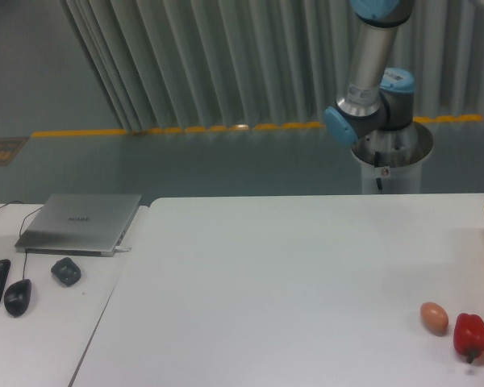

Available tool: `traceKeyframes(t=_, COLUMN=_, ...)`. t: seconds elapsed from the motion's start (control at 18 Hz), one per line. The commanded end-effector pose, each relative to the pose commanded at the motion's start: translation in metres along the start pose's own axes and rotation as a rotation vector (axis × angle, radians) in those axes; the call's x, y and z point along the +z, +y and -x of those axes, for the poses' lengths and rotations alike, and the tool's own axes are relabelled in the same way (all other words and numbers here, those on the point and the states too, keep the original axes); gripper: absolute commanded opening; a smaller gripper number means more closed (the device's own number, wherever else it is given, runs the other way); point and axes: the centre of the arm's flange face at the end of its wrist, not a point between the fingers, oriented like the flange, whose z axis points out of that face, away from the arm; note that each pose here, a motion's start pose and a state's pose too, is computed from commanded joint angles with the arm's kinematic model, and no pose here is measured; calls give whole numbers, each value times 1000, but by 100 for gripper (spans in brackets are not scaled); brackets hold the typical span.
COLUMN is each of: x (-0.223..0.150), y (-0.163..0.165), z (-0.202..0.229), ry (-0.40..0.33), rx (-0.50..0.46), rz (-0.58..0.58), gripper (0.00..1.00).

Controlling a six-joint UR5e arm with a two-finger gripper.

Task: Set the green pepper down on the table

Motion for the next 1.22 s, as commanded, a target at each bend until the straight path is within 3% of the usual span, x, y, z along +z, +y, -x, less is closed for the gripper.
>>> traceKeyframes(t=0.28, x=22, y=-6, z=-1, ry=47, rx=-30, rz=28, gripper=100)
traceKeyframes(t=0.61, x=20, y=-6, z=12, ry=60, rx=-57, rz=22, gripper=100)
traceKeyframes(t=0.67, x=21, y=-6, z=15, ry=74, rx=-63, rz=32, gripper=84)
traceKeyframes(t=0.89, x=27, y=-8, z=18, ry=87, rx=-62, rz=47, gripper=59)
traceKeyframes(t=1.06, x=23, y=-11, z=21, ry=92, rx=-65, rz=55, gripper=48)
traceKeyframes(t=1.22, x=5, y=-11, z=20, ry=94, rx=-63, rz=60, gripper=48)
